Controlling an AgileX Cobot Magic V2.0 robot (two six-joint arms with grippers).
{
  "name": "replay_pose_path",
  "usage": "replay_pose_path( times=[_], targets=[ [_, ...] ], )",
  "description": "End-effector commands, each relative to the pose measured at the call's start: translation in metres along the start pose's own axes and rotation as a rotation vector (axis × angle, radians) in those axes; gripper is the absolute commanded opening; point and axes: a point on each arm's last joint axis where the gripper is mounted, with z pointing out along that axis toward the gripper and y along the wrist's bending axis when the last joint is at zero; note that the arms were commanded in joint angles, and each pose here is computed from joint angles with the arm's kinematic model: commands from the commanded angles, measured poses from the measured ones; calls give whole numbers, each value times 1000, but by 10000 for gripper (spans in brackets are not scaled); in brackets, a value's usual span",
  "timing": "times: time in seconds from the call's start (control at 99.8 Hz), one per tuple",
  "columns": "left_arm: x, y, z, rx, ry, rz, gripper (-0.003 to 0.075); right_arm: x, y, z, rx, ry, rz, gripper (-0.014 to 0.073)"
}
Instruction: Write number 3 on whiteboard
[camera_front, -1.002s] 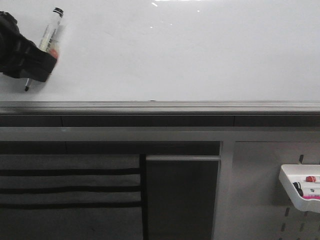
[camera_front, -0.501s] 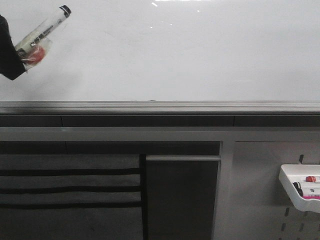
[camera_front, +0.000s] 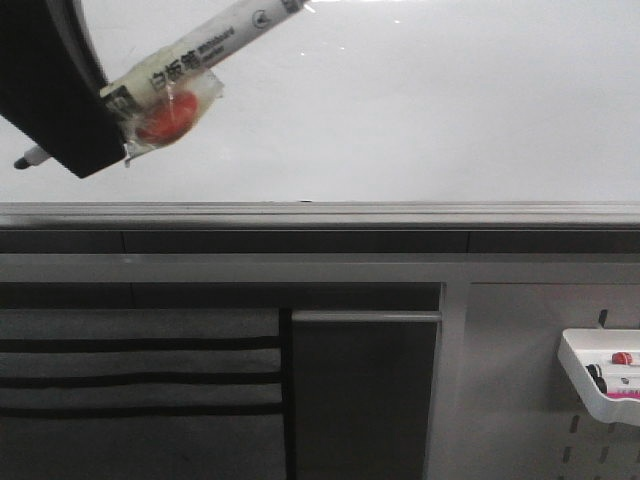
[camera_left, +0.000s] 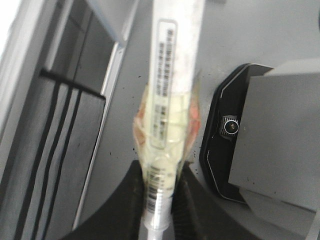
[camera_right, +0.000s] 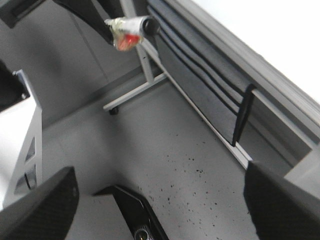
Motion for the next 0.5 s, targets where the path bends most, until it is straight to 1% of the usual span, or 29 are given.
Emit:
replay_pose_path(
  times=[0.0, 0.08, 0.15, 0.241, 0.351, 0.491],
  targets=[
    [-16, -11, -15, -18, -90, 92, -18, -16, -4, 7, -39, -62, -58, 571],
    [-21, -18, -13, -4, -95, 128, -18, -22, -7, 18, -88, -42, -68, 517],
    [-23, -21, -12, 3, -96, 143, -18, -31, -6, 26, -132, -32, -108, 486],
    [-24, -23, -12, 6, -97, 148, -18, -45, -1, 36, -171, -26, -168, 476],
    [-24, -23, -12, 6, -97, 148, -18, -58, 6, 53, -190, -17, -250, 476],
    [-23, -23, -12, 4, -96, 149, -18, -67, 13, 79, -193, -33, -286, 475]
  ],
)
